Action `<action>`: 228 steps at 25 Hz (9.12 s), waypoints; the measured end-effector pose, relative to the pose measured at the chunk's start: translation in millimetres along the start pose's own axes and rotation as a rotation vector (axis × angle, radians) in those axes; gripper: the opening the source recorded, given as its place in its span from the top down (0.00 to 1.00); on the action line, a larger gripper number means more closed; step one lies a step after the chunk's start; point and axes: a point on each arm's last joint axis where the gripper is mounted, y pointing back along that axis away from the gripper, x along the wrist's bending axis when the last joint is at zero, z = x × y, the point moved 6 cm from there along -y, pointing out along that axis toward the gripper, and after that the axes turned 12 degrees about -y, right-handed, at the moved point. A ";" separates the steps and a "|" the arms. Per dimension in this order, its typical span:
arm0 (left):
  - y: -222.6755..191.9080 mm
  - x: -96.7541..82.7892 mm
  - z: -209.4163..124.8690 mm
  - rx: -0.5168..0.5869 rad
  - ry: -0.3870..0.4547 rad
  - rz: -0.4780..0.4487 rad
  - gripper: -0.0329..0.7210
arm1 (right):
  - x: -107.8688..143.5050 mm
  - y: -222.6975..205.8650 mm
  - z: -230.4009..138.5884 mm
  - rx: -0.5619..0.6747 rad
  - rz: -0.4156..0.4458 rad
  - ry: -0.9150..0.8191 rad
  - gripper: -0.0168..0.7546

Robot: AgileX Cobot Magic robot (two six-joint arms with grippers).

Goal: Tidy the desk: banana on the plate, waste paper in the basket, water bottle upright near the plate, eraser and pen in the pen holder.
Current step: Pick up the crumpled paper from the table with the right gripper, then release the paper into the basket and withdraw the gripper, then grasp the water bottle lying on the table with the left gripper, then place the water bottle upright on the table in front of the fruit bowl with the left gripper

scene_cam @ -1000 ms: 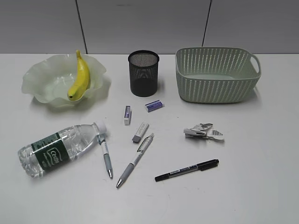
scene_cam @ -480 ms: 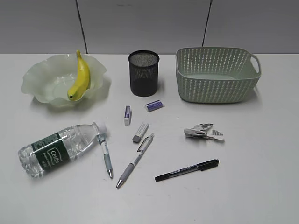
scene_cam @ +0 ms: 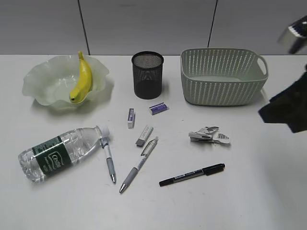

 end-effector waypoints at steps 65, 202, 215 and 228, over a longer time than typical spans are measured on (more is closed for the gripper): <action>0.1 0.1 -0.3 0.001 -0.001 0.001 0.53 | -91.6 -148.4 125.8 -0.261 -0.194 -0.193 0.38; -269.8 -52.7 37.8 0.457 -0.174 -0.432 0.28 | 29.9 150.4 -152.3 -0.513 -0.200 -0.210 0.38; -220.0 -0.6 68.5 -0.072 0.097 -0.022 0.28 | 29.9 150.4 -152.3 -0.513 -0.200 -0.210 0.38; -249.2 0.4 80.3 -0.339 0.141 0.034 0.28 | 29.8 150.4 -152.3 -0.513 -0.201 -0.210 0.38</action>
